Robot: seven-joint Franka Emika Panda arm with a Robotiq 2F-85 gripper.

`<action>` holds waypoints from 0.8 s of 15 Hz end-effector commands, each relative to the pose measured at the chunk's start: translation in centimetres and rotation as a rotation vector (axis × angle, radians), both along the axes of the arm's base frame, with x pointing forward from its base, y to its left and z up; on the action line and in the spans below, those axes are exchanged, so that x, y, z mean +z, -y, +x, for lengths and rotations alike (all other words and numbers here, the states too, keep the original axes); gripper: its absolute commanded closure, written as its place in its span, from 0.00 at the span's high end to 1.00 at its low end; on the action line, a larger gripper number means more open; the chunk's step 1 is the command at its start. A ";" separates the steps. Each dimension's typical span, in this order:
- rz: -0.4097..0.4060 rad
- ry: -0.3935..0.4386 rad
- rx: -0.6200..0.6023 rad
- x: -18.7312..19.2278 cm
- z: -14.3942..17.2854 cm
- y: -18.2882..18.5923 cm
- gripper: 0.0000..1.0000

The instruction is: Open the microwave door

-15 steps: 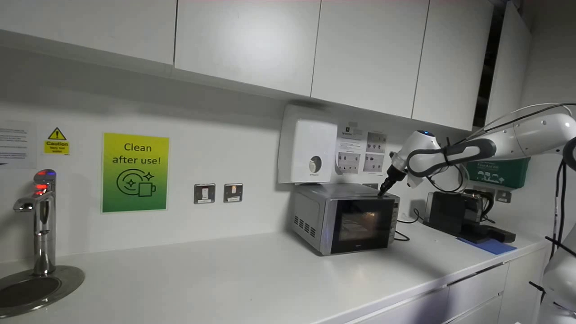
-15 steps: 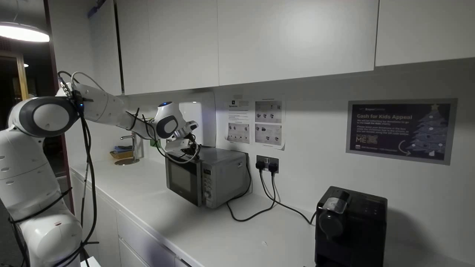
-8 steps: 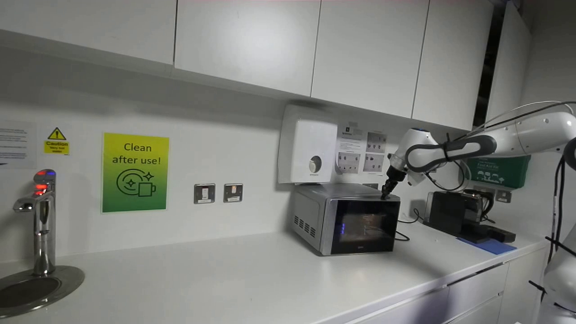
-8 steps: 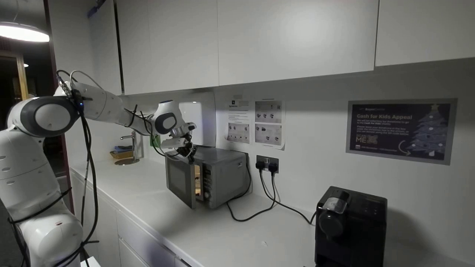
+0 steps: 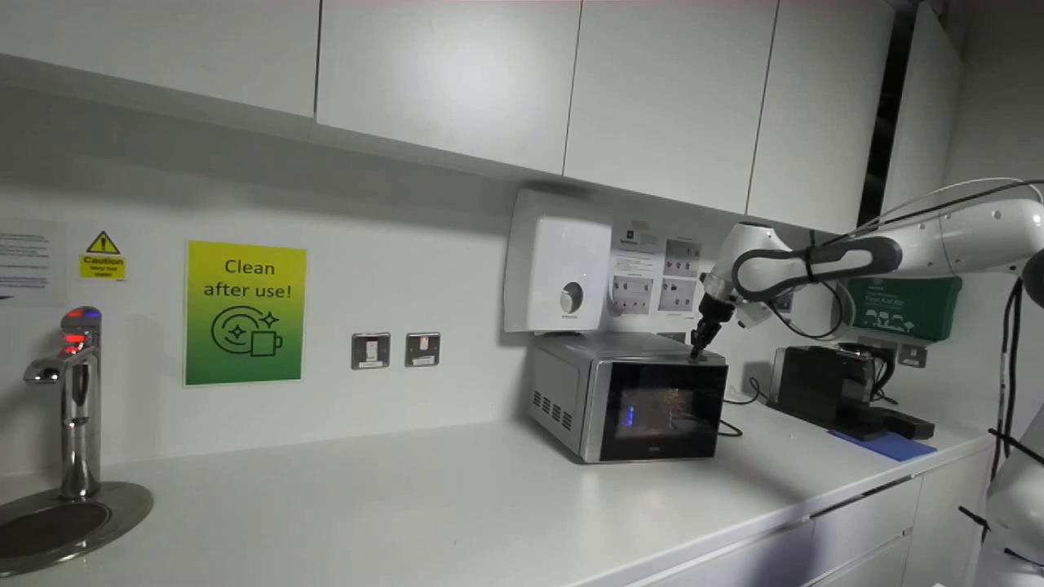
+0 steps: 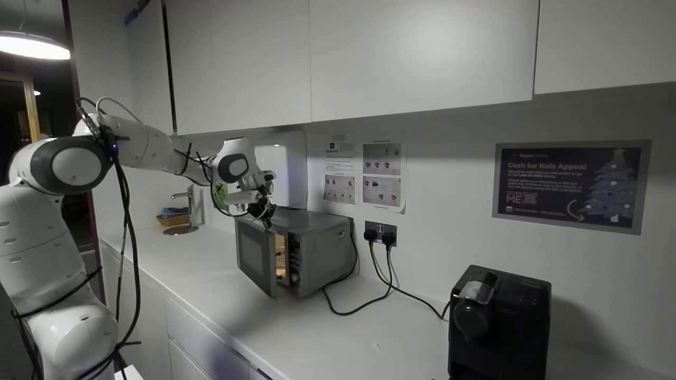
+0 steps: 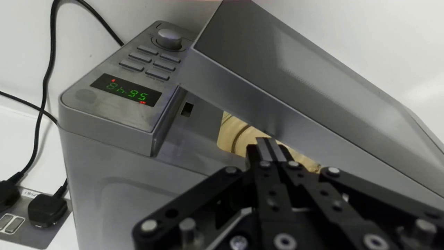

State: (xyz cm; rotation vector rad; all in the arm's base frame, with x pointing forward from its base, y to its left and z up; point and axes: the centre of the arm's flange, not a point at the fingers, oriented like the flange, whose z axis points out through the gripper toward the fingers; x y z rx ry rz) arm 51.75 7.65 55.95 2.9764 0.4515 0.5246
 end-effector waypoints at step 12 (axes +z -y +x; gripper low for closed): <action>0.046 -0.121 -0.026 0.3 -0.8 -1.8 0.00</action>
